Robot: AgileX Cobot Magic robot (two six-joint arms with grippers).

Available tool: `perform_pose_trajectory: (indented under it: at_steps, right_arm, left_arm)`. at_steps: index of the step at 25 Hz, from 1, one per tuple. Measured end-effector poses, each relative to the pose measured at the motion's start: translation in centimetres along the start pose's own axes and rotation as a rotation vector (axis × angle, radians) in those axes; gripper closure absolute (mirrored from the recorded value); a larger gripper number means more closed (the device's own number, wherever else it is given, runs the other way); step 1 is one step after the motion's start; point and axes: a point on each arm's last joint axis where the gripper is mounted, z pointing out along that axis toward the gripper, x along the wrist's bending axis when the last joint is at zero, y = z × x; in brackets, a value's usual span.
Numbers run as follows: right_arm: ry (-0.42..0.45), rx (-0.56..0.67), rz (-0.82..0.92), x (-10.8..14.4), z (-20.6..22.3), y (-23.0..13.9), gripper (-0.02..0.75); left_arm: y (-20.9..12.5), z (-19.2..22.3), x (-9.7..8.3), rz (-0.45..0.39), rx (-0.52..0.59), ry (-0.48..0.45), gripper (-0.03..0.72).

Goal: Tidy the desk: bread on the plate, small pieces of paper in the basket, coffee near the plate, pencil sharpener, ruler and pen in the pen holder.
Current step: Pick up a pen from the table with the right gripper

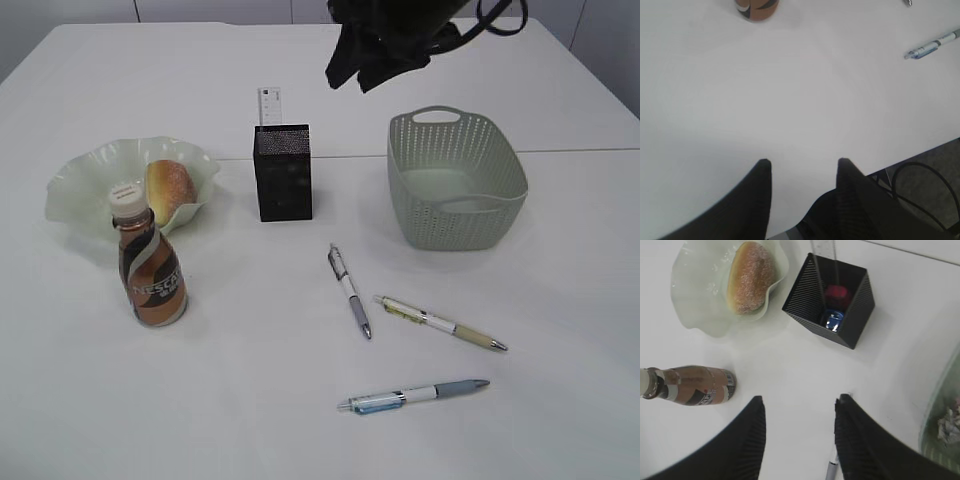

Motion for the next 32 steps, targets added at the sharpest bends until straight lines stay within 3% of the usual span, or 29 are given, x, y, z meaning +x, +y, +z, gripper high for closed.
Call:
perform_pose_trajectory:
  at_steps: [8,12,17,23,32]
  right_arm:
    - [-0.107,-0.066,0.055,1.6,-4.9,0.1,0.402]
    - [-0.170,-0.004,0.046,2.2,-4.8,-1.4,0.402]
    - [-0.198,0.157,0.034,3.4,-1.2,-4.3,0.402]
    - [-0.313,0.261,0.113,4.4,3.3,-6.0,0.402]
    - [-0.346,0.383,0.176,1.5,11.3,-7.2,0.402]
  left_arm:
    - [0.1,-0.1,0.0,0.001,-0.014,-0.001,0.370]
    - [0.1,-0.1,0.0,0.001,-0.014,-0.001,0.370]
    - [0.0,-0.1,0.0,0.002,-0.015,-0.001,0.370]
    - [0.0,-0.1,0.0,0.002,-0.015,-0.001,0.370]
    - [0.1,-0.1,0.0,0.002,-0.017,-0.001,0.370]
